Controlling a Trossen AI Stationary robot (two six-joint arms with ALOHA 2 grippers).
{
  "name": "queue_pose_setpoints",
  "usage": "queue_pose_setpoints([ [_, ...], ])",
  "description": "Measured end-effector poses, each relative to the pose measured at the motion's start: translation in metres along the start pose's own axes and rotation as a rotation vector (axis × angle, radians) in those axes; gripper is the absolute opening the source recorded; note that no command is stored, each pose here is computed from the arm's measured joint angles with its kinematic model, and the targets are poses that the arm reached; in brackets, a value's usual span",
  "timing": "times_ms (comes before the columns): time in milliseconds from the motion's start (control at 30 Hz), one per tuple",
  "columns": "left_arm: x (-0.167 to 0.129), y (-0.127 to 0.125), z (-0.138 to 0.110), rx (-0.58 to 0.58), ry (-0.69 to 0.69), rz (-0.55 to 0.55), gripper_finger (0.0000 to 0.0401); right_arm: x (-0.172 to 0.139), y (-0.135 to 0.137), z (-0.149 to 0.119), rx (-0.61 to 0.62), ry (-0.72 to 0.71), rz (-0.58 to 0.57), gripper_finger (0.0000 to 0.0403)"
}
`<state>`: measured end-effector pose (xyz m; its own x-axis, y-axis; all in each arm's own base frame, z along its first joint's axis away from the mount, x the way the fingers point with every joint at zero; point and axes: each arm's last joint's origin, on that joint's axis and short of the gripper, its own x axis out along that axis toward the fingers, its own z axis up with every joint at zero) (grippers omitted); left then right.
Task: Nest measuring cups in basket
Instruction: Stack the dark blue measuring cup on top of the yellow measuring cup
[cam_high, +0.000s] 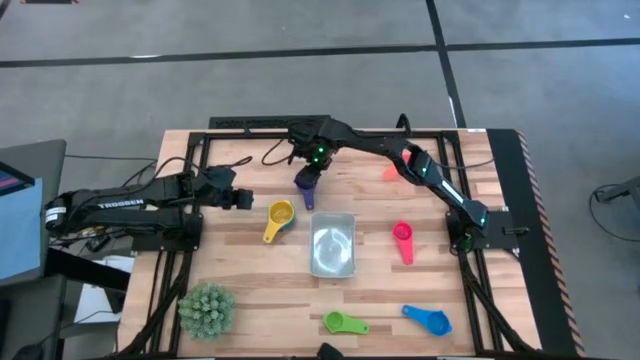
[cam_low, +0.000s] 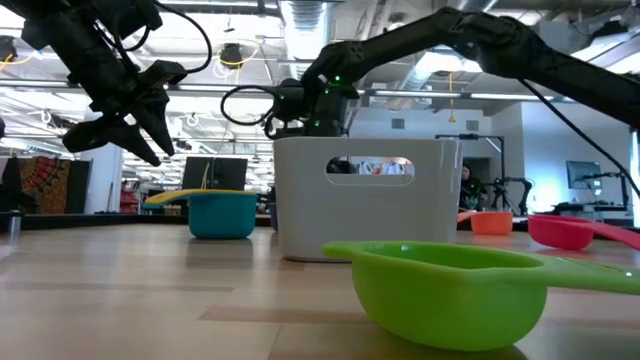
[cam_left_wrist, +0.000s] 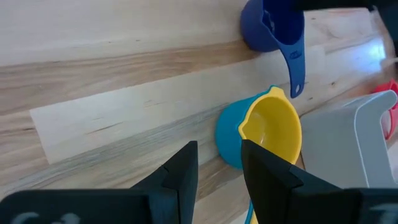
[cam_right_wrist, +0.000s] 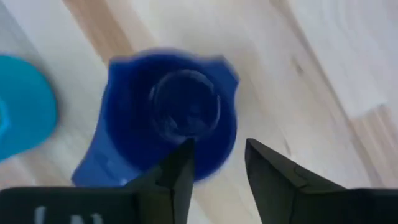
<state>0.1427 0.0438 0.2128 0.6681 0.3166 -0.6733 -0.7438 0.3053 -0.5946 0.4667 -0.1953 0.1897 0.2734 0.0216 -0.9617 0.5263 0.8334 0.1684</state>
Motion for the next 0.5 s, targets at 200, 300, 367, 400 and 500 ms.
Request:
queue_pose_setpoints([
  [200,-0.0001,0.0000,0.0001,-0.012,-0.003,0.001,0.0110,-0.0034,-0.0051,0.0004,0.005,0.005,0.010,0.0120],
  [300,0.0000,0.0000,0.0001,-0.013,-0.003,0.001,0.0110,-0.0033,-0.0048,-0.0002,0.005,0.012,0.017,0.0096],
  [367,-0.0001,0.0000,0.0001,-0.014,-0.003,0.001,0.0110,-0.0033,-0.0047,-0.0004,0.010,0.015,0.021,0.0076],
  [400,-0.0001,0.0000,0.0001,-0.014,-0.004,0.001,0.0110,-0.0034,-0.0049,-0.0003,0.015,0.015,0.022,0.0064],
  [500,0.0000,0.0000,0.0001,-0.018,-0.003,0.001,0.0110,-0.0037,-0.0069,0.0001,0.032,0.015,0.026,0.0027],
])
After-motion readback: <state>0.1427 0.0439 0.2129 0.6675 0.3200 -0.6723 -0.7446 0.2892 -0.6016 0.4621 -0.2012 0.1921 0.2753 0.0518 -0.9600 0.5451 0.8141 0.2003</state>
